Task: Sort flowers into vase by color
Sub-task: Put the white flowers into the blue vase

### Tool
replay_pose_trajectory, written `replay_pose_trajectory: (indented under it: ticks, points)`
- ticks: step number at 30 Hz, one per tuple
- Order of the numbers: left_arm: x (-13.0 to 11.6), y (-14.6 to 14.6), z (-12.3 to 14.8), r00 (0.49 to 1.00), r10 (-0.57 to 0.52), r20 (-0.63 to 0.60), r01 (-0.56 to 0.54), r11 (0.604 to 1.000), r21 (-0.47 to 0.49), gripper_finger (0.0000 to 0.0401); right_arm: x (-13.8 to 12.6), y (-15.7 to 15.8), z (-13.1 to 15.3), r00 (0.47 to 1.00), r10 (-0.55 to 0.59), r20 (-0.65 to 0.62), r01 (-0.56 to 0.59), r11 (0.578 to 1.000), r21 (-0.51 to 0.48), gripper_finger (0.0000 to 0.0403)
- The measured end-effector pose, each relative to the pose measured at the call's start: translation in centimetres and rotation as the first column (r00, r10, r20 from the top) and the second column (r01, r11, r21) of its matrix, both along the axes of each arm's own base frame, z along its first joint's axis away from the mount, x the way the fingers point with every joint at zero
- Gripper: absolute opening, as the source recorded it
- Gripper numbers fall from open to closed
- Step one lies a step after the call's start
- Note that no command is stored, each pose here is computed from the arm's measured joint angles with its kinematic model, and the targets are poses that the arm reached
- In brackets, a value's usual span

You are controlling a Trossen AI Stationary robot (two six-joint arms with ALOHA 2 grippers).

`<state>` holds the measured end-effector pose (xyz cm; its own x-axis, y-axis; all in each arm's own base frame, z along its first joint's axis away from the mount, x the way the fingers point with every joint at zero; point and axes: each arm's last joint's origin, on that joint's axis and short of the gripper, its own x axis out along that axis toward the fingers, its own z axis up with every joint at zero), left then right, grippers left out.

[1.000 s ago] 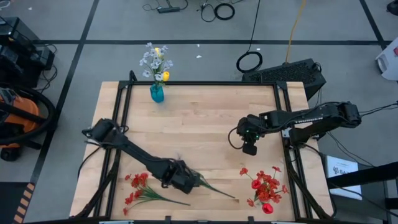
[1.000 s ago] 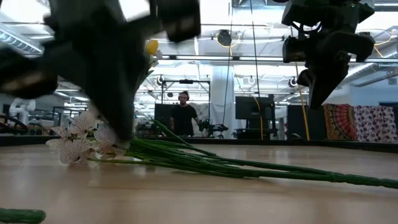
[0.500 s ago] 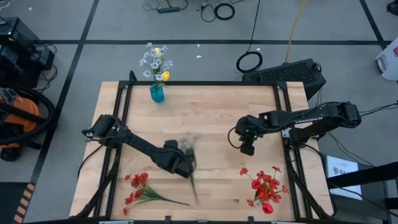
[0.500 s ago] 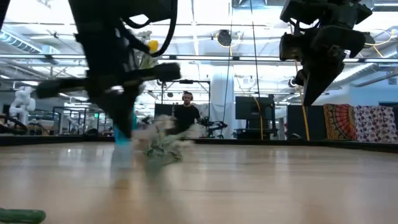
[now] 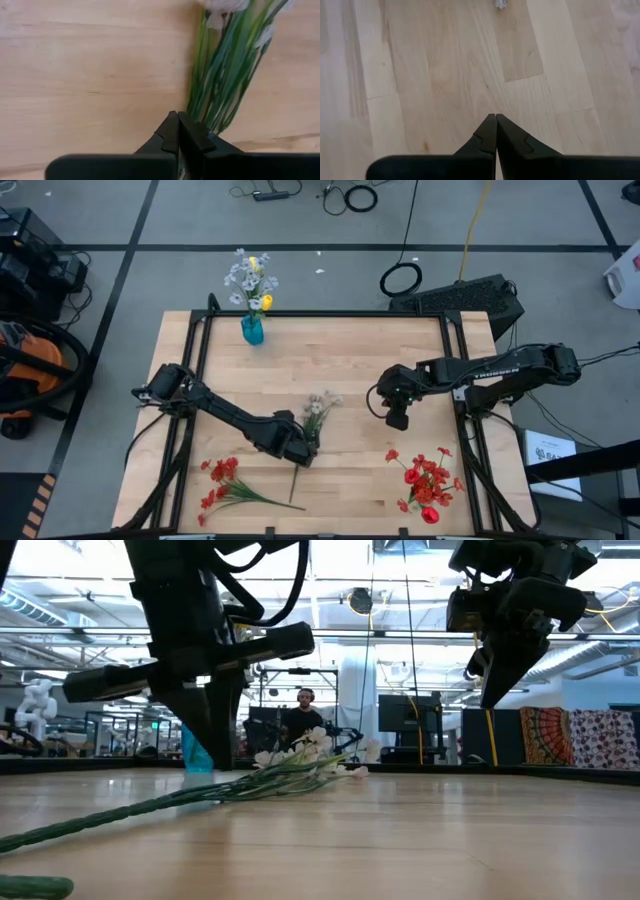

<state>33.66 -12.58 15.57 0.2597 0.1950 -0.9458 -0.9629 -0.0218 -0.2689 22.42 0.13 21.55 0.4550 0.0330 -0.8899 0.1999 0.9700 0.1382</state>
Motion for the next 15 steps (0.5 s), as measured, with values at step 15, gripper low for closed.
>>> replay_pose_trajectory:
  ticks: [15]
  points:
    - [0.03, 0.07, -0.05, 0.998, -0.054, -0.03, 0.053, 0.998, -0.043, 0.012, -0.01, 0.07, 0.0, 1.0, 0.03, 0.0, -0.03, 0.999, 0.01, 0.0]
